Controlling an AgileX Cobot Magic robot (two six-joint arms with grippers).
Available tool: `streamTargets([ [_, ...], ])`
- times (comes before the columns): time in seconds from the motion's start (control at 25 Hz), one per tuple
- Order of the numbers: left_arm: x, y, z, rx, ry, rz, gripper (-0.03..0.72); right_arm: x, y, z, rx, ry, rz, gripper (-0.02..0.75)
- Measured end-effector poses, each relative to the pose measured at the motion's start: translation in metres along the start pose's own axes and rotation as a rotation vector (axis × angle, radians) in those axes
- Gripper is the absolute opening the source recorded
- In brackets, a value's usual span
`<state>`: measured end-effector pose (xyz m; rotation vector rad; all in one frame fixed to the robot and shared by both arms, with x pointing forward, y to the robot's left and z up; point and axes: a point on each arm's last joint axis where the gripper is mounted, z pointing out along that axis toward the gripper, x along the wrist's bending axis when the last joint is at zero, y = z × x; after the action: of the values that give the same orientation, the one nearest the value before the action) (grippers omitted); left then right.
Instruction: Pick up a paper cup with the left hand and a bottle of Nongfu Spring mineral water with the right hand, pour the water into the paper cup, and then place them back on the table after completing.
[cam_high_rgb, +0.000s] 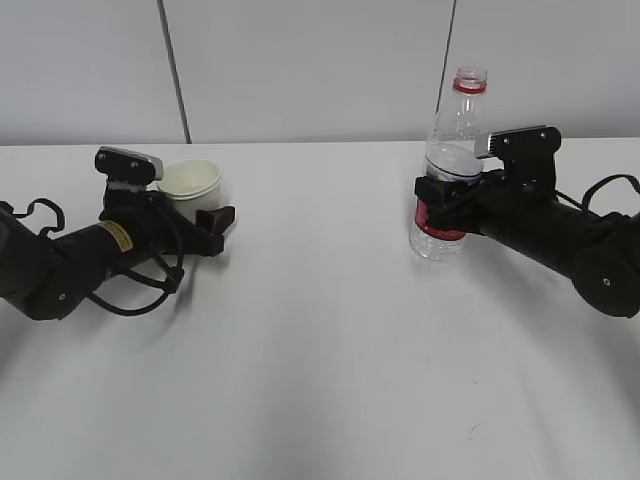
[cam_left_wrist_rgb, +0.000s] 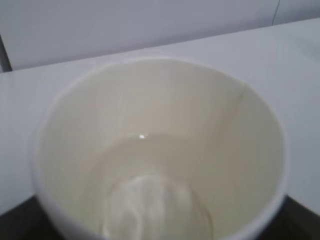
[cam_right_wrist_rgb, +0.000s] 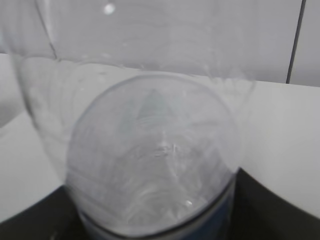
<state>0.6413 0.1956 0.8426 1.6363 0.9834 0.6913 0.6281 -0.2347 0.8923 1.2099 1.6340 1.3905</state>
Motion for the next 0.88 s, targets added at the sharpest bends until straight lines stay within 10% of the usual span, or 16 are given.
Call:
streamTargets([
  [0.88,-0.004,0.008,-0.018,0.014,0.02,-0.015,0.56,0.0,0.0,0.0,0.0,0.0,0.001,0.427],
])
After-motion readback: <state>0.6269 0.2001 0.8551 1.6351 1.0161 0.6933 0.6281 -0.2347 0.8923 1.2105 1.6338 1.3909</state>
